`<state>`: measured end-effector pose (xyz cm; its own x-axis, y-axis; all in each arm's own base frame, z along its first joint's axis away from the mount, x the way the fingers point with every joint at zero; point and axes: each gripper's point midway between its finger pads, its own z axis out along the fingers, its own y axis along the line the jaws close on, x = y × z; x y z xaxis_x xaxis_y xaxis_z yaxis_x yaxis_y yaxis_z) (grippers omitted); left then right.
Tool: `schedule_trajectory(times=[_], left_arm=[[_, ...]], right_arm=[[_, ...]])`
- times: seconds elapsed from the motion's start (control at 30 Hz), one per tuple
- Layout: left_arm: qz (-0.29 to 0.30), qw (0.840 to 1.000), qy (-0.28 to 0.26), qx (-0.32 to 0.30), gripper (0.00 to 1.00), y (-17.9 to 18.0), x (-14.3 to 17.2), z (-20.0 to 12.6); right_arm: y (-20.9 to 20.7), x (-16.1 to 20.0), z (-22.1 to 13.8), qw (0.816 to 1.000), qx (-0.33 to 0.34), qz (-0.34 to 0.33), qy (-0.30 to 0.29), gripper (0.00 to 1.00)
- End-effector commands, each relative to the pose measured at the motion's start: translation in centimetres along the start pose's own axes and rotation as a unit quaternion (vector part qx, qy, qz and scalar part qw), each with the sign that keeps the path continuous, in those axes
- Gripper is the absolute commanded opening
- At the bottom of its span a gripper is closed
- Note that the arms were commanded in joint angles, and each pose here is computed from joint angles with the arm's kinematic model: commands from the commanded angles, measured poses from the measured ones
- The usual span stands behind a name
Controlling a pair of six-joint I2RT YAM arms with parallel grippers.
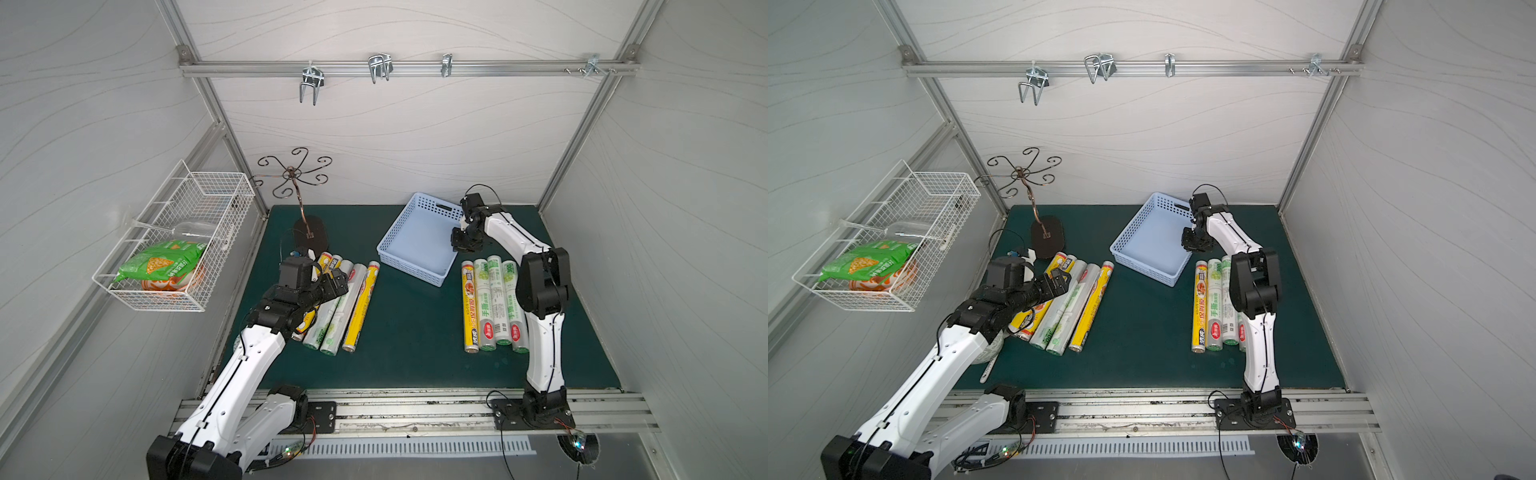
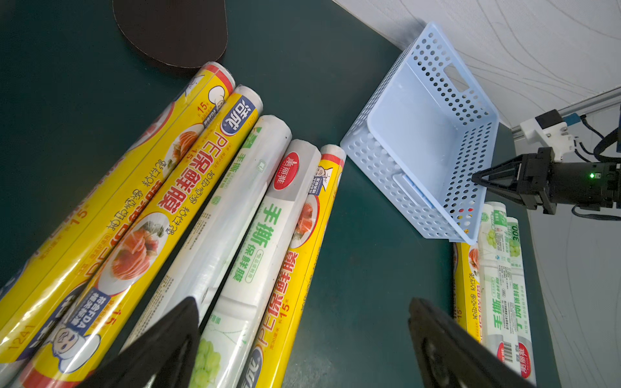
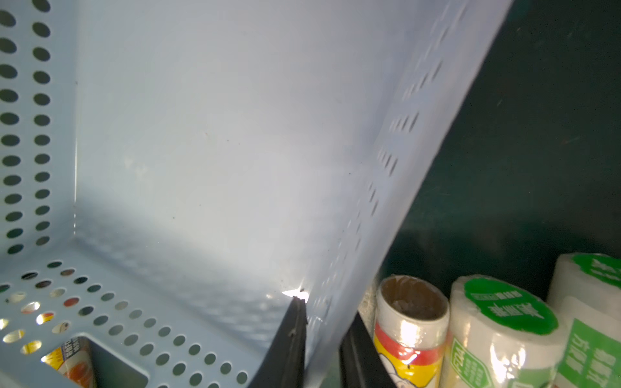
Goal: Put the plastic wrap into the basket
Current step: Move the basket to the center of the board.
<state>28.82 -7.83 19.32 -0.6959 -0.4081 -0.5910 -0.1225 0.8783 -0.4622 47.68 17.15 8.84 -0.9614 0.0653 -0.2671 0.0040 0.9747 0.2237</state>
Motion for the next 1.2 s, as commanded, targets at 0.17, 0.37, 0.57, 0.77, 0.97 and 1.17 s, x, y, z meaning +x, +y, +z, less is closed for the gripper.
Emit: schedule_trajectory(times=[0.17,0.37,0.57,0.77,0.97,1.17], left_arm=[[-0.006,1.000,-0.007,0.021,0.99,-1.0,-0.9,0.1],[-0.006,1.000,-0.004,0.022,0.99,-1.0,-0.7,0.2],[-0.009,1.000,0.003,0.024,0.99,-1.1,-0.5,0.2],[-0.011,1.000,0.007,0.024,0.99,-1.1,-0.3,0.1],[-0.013,1.000,0.013,0.026,0.99,-1.1,0.0,0.3],[-0.016,0.999,0.022,0.027,0.99,-1.1,0.3,0.5]], right_arm=[[-0.9,1.2,-0.1,0.999,0.014,-0.015,0.027,0.19],[-0.9,1.7,-0.4,0.999,0.010,-0.018,0.030,0.13],[-0.9,2.7,-0.6,0.999,0.003,-0.017,0.041,0.12],[-0.7,4.1,-1.3,0.999,-0.001,-0.019,0.044,0.10],[-0.5,6.3,-2.0,0.998,-0.004,-0.026,0.054,0.06],[-0.2,9.2,-2.6,0.997,-0.005,-0.033,0.064,0.05]])
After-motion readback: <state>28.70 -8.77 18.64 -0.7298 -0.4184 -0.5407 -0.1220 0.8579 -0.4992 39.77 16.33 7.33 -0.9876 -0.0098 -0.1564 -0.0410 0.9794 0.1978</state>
